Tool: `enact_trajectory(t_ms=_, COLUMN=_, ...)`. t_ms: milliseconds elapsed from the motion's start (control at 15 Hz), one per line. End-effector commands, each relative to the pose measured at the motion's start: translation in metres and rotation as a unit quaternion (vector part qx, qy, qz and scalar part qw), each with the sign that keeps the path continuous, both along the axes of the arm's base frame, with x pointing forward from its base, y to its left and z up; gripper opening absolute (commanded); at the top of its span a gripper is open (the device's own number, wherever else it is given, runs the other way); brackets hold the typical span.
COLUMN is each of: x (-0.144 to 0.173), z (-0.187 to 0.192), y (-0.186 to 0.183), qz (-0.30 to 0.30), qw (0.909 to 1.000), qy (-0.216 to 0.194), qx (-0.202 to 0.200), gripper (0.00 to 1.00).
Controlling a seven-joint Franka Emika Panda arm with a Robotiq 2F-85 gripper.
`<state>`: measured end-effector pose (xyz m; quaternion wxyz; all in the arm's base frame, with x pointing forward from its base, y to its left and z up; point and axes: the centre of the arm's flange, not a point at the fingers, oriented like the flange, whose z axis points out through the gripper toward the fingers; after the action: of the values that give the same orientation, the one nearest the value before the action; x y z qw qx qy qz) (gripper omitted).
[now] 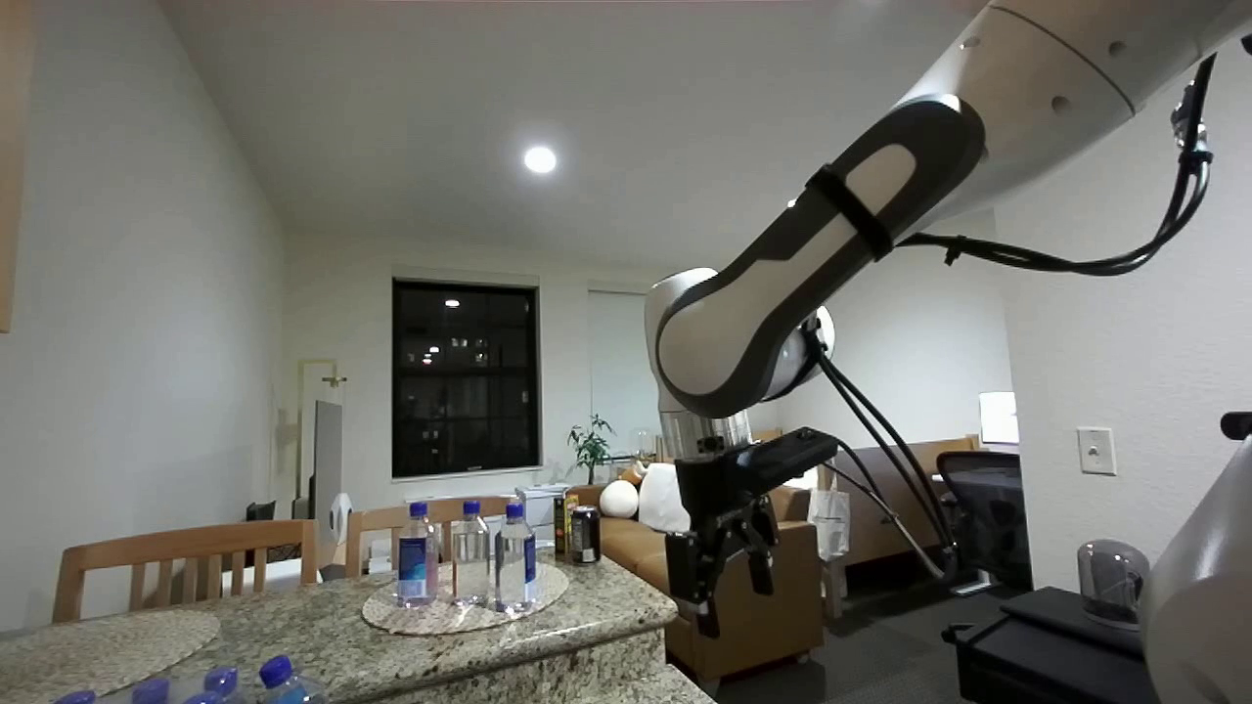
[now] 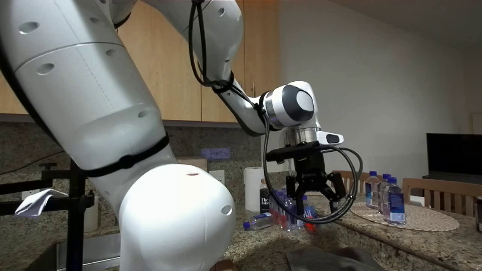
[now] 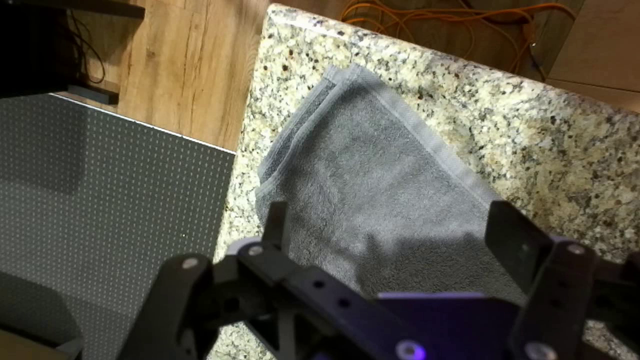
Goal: Move the towel to the left
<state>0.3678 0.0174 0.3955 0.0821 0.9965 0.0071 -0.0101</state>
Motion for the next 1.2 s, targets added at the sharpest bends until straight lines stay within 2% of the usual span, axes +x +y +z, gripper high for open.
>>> enact_trajectory(t_ms=0, x=0.000, z=0.000, y=0.000, qz=0.000, qw=1.0000, qy=0.000, qx=0.000, gripper=1.00)
enact_trajectory(t_ms=400, x=-0.001, z=0.000, y=0.000, qz=-0.009, qw=0.9999, qy=0.005, qx=0.008, gripper=1.00)
enact_trajectory(t_ms=467, x=0.010, z=0.065, y=0.036, qz=-0.008, qw=1.0000, qy=0.003, qx=-0.005, gripper=1.00)
enact_trajectory(t_ms=533, x=0.011, z=0.070, y=0.040, qz=-0.004, qw=0.9999, qy=0.011, qx=-0.003, gripper=1.00)
enact_trajectory(t_ms=600, x=0.027, z=0.088, y=0.047, qz=-0.007, qw=1.0000, qy=0.003, qx=-0.005, gripper=1.00)
enact_trajectory(t_ms=800, x=0.060, z=0.156, y=0.081, qz=-0.013, qw=0.9996, qy=-0.018, qx=-0.019, gripper=1.00)
enact_trajectory(t_ms=933, x=0.072, z=0.176, y=0.094, qz=-0.020, qw=0.9984, qy=-0.040, qx=-0.034, gripper=1.00)
enact_trajectory(t_ms=1000, x=0.040, z=0.162, y=0.080, qz=-0.003, qw=0.9986, qy=-0.050, qx=-0.019, gripper=1.00)
enact_trajectory(t_ms=1133, x=0.055, z=0.173, y=0.090, qz=-0.006, qw=0.9984, qy=-0.052, qx=-0.019, gripper=1.00)
